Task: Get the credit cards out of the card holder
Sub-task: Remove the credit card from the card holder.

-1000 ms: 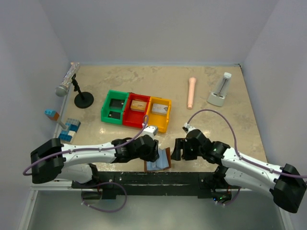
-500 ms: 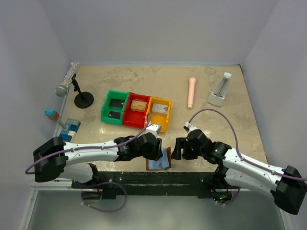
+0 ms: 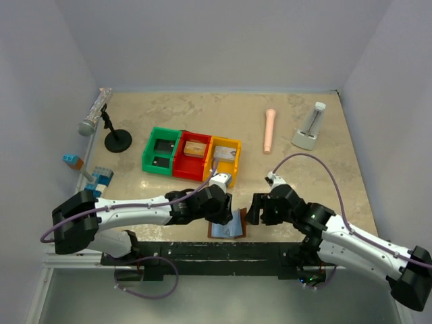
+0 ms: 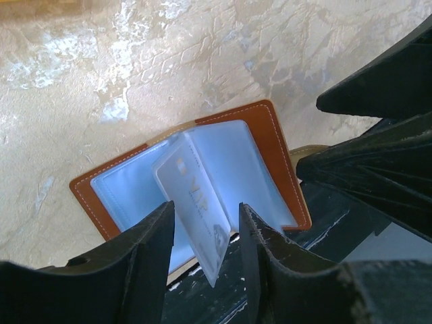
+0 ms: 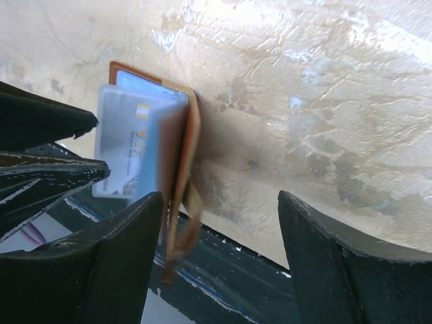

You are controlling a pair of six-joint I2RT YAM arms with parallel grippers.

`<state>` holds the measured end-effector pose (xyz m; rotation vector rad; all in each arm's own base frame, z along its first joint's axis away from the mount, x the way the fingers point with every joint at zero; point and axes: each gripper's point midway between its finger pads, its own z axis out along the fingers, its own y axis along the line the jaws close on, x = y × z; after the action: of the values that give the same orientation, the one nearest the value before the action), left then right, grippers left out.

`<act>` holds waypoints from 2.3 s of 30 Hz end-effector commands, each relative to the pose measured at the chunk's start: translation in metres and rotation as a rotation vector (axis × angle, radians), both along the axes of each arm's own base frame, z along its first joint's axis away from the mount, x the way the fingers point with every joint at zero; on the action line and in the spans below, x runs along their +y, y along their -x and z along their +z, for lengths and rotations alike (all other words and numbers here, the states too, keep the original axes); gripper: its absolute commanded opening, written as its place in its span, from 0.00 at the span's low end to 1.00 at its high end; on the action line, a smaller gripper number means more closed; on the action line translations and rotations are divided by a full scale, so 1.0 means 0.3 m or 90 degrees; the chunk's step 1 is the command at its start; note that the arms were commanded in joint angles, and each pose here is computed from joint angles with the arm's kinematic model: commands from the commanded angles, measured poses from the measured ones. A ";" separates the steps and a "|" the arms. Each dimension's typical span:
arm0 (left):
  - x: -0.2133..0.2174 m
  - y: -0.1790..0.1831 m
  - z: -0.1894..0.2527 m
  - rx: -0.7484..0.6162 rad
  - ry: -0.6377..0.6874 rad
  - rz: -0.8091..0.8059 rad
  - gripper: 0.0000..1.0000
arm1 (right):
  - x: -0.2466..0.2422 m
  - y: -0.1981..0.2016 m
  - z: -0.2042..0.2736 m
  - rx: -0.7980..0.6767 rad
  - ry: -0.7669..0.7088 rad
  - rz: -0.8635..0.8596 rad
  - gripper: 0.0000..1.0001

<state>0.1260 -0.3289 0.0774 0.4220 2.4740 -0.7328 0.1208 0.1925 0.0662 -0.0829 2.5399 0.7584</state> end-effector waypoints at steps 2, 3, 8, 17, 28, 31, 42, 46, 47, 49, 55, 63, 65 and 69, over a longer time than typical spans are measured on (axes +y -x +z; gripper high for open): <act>-0.051 -0.009 0.062 -0.016 0.029 -0.019 0.47 | -0.046 -0.024 0.034 -0.035 0.010 -0.043 0.73; -0.053 -0.009 0.063 -0.016 0.030 -0.019 0.47 | -0.043 -0.026 0.044 -0.039 0.005 -0.041 0.73; -0.057 -0.009 0.061 -0.014 0.028 -0.020 0.48 | -0.009 -0.027 0.054 -0.043 -0.003 -0.006 0.73; -0.037 -0.007 0.047 -0.011 0.017 -0.012 0.47 | 0.005 -0.039 0.130 -0.088 -0.030 0.012 0.56; -0.036 -0.010 0.049 -0.013 0.019 -0.008 0.47 | 0.161 0.028 0.301 -0.108 -0.172 0.171 0.13; -0.033 -0.009 0.046 -0.012 0.018 -0.007 0.47 | 0.169 0.024 0.227 -0.069 -0.138 0.171 0.00; 0.036 -0.006 0.021 -0.015 -0.001 0.020 0.47 | 0.166 0.019 -0.053 0.050 -0.031 0.147 0.00; 0.113 0.004 -0.016 -0.011 -0.012 0.052 0.47 | 0.152 0.019 -0.097 0.066 -0.010 0.135 0.00; 0.137 0.007 -0.022 -0.013 -0.015 0.059 0.47 | 0.151 0.016 -0.099 0.066 -0.008 0.133 0.00; 0.179 0.000 -0.020 -0.026 -0.017 0.082 0.47 | 0.150 0.011 -0.097 0.061 -0.005 0.130 0.00; 0.173 -0.014 0.082 -0.073 0.070 0.078 0.47 | 0.149 0.006 -0.088 0.056 -0.005 0.127 0.00; -0.012 0.010 0.150 -0.070 0.166 -0.027 0.44 | 0.134 0.006 -0.085 0.055 -0.008 0.105 0.00; -0.014 0.008 0.111 -0.056 0.135 -0.024 0.42 | 0.136 0.006 -0.063 0.042 -0.022 0.105 0.00; -0.002 0.011 0.047 -0.035 0.106 -0.010 0.39 | 0.161 -0.011 0.052 -0.031 -0.099 0.110 0.00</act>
<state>0.1194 -0.3130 0.0772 0.3949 2.3830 -0.8460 0.1154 0.2326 0.0507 -0.2867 2.5972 0.9076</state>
